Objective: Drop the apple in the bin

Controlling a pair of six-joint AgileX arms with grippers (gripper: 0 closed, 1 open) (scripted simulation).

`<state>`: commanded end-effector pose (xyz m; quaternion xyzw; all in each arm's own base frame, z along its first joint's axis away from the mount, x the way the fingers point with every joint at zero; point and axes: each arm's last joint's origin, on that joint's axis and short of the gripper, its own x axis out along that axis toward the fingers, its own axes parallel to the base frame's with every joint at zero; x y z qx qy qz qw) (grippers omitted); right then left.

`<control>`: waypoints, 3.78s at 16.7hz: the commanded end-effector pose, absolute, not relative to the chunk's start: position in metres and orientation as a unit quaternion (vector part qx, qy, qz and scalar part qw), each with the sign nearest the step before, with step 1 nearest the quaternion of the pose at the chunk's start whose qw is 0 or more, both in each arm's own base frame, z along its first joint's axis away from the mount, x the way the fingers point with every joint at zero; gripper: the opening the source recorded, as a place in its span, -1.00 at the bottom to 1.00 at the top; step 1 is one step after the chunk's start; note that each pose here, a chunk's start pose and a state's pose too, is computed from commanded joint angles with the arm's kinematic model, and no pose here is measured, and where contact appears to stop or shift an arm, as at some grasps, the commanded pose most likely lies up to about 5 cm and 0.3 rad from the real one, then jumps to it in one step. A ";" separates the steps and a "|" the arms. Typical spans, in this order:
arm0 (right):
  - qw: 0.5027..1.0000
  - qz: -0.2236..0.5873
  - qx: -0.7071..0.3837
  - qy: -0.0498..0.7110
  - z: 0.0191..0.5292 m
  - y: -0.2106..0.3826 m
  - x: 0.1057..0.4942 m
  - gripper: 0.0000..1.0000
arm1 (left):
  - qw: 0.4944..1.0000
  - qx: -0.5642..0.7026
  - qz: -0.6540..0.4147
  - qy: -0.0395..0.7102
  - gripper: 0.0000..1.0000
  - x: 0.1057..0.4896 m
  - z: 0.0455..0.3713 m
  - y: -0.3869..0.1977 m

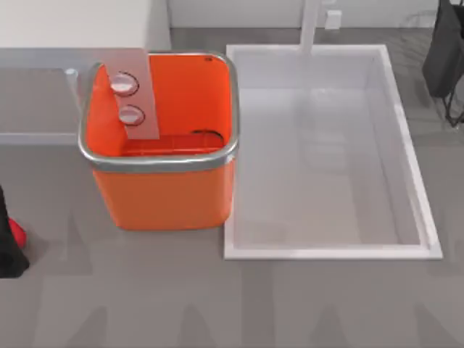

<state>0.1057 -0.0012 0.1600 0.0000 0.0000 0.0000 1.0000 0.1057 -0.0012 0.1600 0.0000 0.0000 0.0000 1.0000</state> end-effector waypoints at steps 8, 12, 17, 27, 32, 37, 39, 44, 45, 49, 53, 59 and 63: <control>1.000 0.000 0.000 0.000 0.160 -0.001 0.106 1.00 | 0.994 0.050 0.000 0.095 1.00 0.112 0.194 0.000; 1.000 0.000 0.000 0.000 0.160 -0.001 0.106 1.00 | 0.959 0.107 -0.020 0.262 1.00 0.142 0.220 0.003; 1.000 0.000 0.000 0.000 0.160 -0.001 0.106 1.00 | 0.836 0.154 -0.089 0.519 1.00 0.215 0.208 0.011; 1.000 0.000 0.000 0.000 0.160 -0.001 0.106 1.00 | 0.681 0.178 -0.186 0.686 1.00 0.304 0.176 0.026; 1.000 0.000 0.000 0.000 0.160 -0.001 0.106 1.00 | 0.681 0.180 -0.187 0.685 1.00 0.304 0.176 0.024; 1.000 0.000 0.000 0.000 0.160 -0.001 0.106 1.00 | 0.681 0.178 -0.186 0.686 1.00 0.306 0.147 0.025; 1.000 0.000 0.000 0.000 0.160 -0.001 0.106 1.00 | 0.684 0.179 -0.185 0.683 1.00 0.307 0.127 0.025; 1.000 0.000 0.000 0.000 0.160 -0.001 0.106 1.00 | 0.680 0.178 -0.186 0.686 1.00 0.304 0.106 0.025; 1.000 0.000 0.000 0.000 0.160 -0.001 0.106 1.00 | 0.680 0.178 -0.186 0.686 1.00 0.304 0.106 0.025; 1.000 0.000 0.000 0.000 0.160 -0.001 0.106 1.00 | 0.680 0.178 -0.186 0.686 0.55 0.304 0.106 0.025; 1.000 0.000 0.000 0.000 0.160 -0.001 0.106 1.00 | 0.680 0.178 -0.186 0.686 -0.06 0.304 0.106 0.025; 1.000 0.000 0.000 0.000 0.160 -0.001 0.106 1.00 | 0.680 0.178 -0.186 0.686 -0.96 0.304 0.106 0.025; 1.000 0.000 0.000 0.000 0.160 -0.001 0.106 1.00 | 0.680 0.178 -0.186 0.686 -1.00 0.304 0.106 0.025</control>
